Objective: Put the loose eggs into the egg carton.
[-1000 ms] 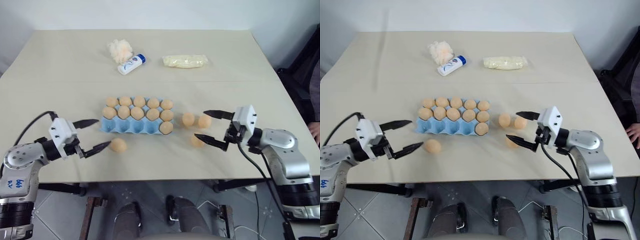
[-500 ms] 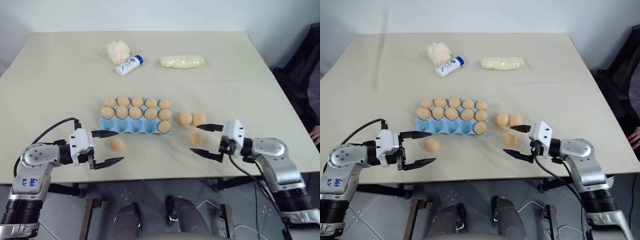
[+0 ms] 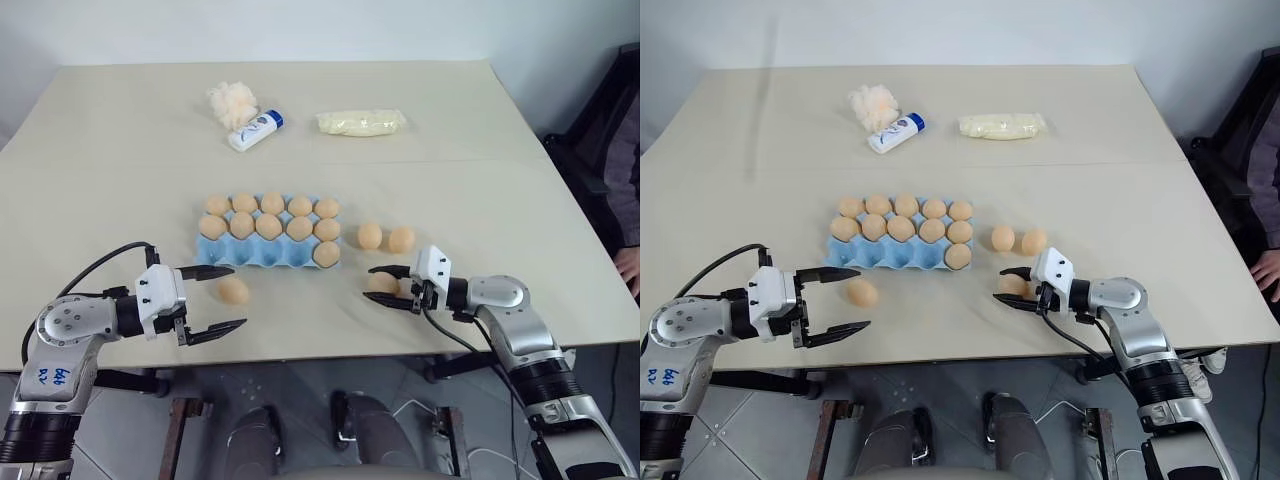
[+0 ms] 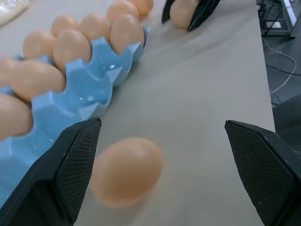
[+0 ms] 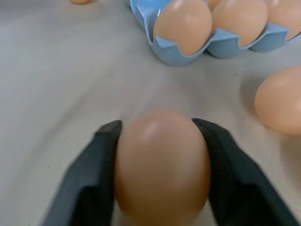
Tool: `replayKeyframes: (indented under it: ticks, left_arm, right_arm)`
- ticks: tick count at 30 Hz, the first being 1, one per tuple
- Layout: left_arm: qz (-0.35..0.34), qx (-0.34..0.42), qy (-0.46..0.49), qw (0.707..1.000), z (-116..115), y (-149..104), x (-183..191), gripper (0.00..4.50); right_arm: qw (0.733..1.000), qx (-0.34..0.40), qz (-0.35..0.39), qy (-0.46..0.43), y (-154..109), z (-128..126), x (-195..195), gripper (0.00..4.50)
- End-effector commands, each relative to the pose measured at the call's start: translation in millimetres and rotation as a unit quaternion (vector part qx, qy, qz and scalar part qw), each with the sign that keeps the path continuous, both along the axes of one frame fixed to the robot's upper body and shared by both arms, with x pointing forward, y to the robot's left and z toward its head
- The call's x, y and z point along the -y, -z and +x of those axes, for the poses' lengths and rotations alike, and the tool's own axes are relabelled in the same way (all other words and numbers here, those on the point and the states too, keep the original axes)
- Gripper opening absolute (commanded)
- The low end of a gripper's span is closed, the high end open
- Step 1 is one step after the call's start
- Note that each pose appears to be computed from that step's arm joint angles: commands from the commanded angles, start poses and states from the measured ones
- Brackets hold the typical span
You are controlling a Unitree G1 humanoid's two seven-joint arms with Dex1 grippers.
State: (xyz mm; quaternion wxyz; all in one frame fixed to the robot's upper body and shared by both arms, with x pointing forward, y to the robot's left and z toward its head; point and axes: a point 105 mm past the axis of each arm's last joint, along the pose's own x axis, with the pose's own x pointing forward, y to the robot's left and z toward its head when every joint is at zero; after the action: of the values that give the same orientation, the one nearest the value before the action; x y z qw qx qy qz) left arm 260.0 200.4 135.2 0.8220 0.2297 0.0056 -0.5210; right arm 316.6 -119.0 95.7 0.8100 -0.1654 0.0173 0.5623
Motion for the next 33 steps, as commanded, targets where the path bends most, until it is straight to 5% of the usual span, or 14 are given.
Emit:
replayKeyframes:
  ticks: [1,6,15,21,23,27,33]
  left_arm:
    - [-0.009,0.015,-0.02,1.0,-4,-11,-7,4.5]
    - [-0.026,0.005,-0.064,0.998,-6,-12,-23,4.5]
    - [-0.03,-0.006,-0.1,0.995,-7,-3,-34,4.5]
    - [-0.036,0.004,-0.104,0.994,-6,-6,-31,4.5]
    - [-0.036,0.007,-0.107,0.994,-6,-8,-34,4.5]
    - [-0.04,0.008,-0.104,0.994,-4,-11,-32,4.5]
    - [-0.061,-0.005,-0.051,0.997,9,-13,-1,4.5]
  right_arm:
    - [0.999,0.032,0.026,-0.033,-22,-3,-18,1.74]
    - [0.993,0.052,0.072,-0.072,-54,-4,-55,1.74]
    - [0.997,0.067,0.033,-0.025,-70,42,-111,1.74]
    - [0.997,0.054,0.037,-0.038,-68,43,-126,3.79]
    - [0.996,0.056,0.051,-0.037,-74,38,-118,4.42]
    - [0.994,0.068,0.073,-0.032,-89,27,-86,4.47]
    - [0.986,0.098,0.103,0.09,-88,16,18,4.47]
